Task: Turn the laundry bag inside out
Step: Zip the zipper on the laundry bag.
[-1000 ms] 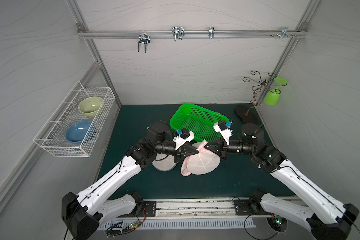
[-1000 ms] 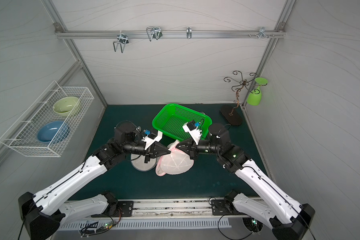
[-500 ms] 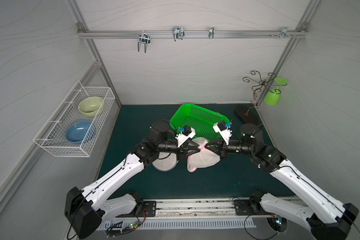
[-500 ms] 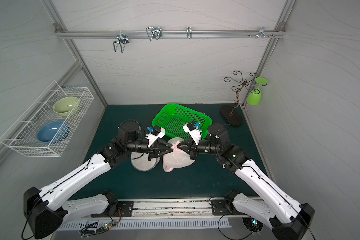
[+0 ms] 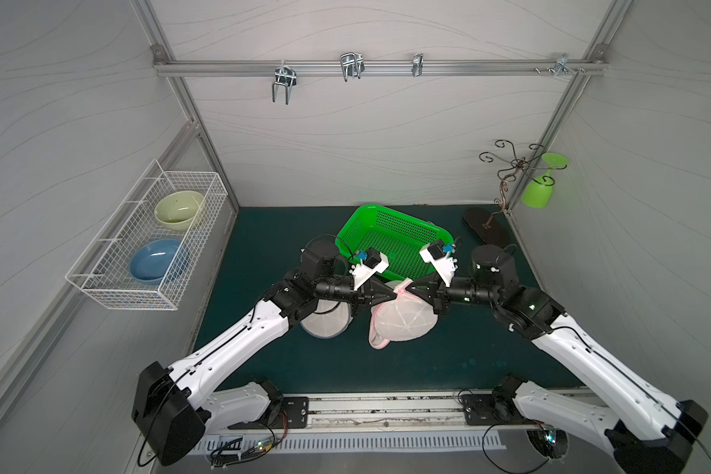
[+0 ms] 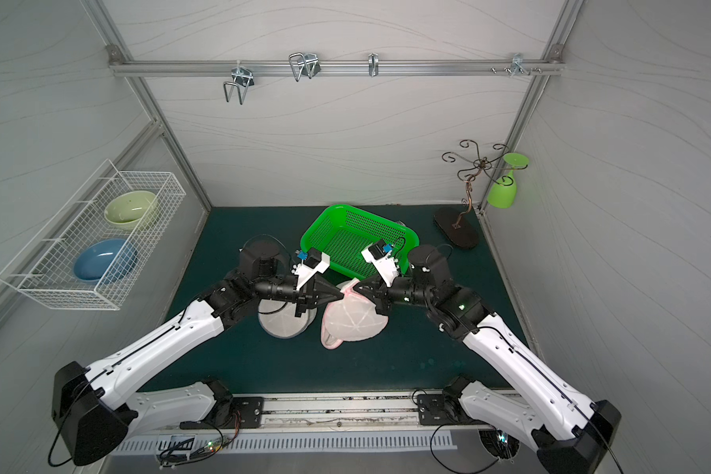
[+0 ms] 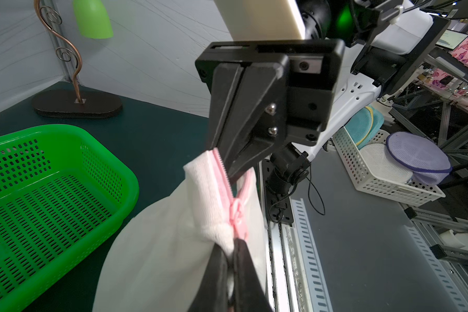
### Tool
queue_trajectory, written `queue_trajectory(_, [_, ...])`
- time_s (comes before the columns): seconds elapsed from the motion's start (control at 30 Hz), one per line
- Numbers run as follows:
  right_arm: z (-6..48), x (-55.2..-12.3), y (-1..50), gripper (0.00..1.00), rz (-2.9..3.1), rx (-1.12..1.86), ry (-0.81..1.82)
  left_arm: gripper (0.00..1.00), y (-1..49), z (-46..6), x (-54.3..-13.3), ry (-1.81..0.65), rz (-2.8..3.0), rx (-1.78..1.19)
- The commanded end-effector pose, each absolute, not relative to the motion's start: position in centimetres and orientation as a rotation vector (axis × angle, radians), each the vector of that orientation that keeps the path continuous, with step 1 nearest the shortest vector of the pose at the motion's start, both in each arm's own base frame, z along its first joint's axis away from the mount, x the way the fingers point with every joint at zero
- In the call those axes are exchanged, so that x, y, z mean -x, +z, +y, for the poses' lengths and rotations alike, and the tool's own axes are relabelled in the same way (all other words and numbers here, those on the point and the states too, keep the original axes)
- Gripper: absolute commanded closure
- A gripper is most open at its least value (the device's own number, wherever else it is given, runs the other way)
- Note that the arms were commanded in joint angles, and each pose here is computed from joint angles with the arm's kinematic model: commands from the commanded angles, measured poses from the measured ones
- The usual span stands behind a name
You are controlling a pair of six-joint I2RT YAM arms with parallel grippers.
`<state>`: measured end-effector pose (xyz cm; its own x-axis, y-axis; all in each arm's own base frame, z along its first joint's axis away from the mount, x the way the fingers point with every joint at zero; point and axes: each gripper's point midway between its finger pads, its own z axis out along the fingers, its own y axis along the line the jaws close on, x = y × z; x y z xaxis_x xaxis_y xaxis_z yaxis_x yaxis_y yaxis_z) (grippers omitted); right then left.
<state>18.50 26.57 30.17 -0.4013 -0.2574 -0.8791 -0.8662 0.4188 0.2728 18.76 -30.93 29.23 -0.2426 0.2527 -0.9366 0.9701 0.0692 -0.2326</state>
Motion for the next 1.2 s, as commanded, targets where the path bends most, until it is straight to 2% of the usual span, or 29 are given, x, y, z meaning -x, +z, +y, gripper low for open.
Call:
queue_trajectory(0.0, [24.0,-20.3,29.4,1.0,1.919,0.938,0.697,1.0,31.5,-31.0,-18.1,-1.22,1.525,-1.291])
queue_trajectory(0.23, [20.2,-22.0,27.5,1.0,1.936,0.973,0.35,1.0,31.6,-30.7,-18.2,-1.192,1.541,-1.29])
queue_trajectory(0.33, [19.7,-22.1,27.9,1.0,1.913,0.963,0.314,1.0,31.4,-30.6,-18.6,-1.15,1.55,-1.282])
queue_trajectory(0.37, [19.8,-22.0,28.3,0.97,1.902,0.955,0.329,1.0,31.3,-30.6,-18.8,-1.131,1.554,-1.283])
queue_trajectory(0.5, [21.5,-20.8,29.7,0.7,1.863,0.913,0.522,1.0,31.7,-30.7,-19.1,-1.12,1.538,-1.281])
queue_trajectory(0.57, [22.6,-20.3,29.8,0.6,1.853,0.89,0.634,1.0,32.3,-30.9,-18.9,-1.147,1.514,-1.276])
queue_trajectory(0.7, [24.3,-20.0,29.7,0.5,1.845,0.868,0.766,1.0,33.0,-31.1,-18.7,-1.19,1.488,-1.264])
queue_trajectory(0.93, [24.4,-21.0,27.3,0.46,1.884,0.878,0.689,1.0,33.1,-30.9,-18.6,-1.185,1.486,-1.255])
queue_trajectory(1.17, [19.4,-24.7,25.2,0.51,2.027,0.634,0.345,1.0,33.2,-30.5,-18.6,-1.143,1.487,-1.25])
